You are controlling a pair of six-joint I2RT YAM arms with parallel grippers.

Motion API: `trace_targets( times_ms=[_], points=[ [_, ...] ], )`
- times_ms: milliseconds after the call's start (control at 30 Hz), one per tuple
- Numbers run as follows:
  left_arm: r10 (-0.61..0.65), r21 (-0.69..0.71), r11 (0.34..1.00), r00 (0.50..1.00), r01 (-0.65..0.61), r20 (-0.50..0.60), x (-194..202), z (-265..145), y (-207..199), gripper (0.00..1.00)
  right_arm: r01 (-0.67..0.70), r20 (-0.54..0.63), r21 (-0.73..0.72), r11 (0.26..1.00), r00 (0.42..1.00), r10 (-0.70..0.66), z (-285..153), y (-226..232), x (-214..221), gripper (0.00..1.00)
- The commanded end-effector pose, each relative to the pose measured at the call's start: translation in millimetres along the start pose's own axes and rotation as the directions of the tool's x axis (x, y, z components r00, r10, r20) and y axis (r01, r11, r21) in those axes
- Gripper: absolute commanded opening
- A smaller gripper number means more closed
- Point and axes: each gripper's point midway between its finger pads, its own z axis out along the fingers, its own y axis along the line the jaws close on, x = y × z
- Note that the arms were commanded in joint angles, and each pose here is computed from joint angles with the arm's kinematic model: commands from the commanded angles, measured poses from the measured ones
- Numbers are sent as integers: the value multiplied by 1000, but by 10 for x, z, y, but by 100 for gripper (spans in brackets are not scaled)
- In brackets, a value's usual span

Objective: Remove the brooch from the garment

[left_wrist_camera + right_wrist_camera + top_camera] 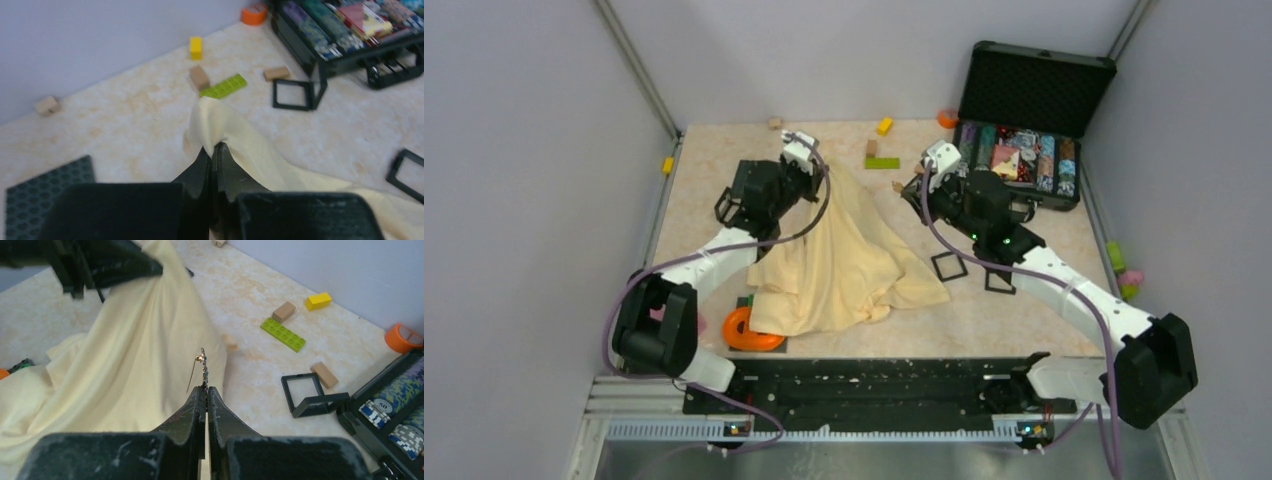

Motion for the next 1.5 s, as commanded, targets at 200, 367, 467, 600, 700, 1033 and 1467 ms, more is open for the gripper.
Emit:
trace_targets(
  times_ms=[200, 367, 467, 600, 700, 1033, 1467],
  points=[
    [116, -92, 990, 985, -104, 130, -885, 205, 377, 66, -81, -71, -64, 995, 995, 77, -210, 153, -70, 0],
    [59, 137, 987, 979, -87, 196, -761, -286, -211, 70, -1, -134, -237, 972, 990, -31, -273, 392, 2, 0],
    [27, 330, 939, 976, -99, 216, -612, -584, -639, 67, 36, -182, -393, 919, 976, -117, -309, 590, 78, 0],
    [0, 510, 854, 979, -106, 204, -300, -951, -1065, 61, 31, -277, -535, 844, 938, -209, -346, 721, 210, 0],
    [4, 553, 823, 975, -128, 221, -200, -1119, -1235, 56, 40, -299, -611, 790, 913, -277, -393, 781, 300, 0],
    [-19, 696, 709, 984, -112, 178, -236, -1216, -1619, 39, 147, -308, -682, 716, 831, -464, -320, 942, 470, 0],
    [1, 734, 676, 996, -64, 86, -86, -1064, -1722, 40, 191, -260, -722, 666, 817, -515, -257, 1099, 479, 0]
  ],
)
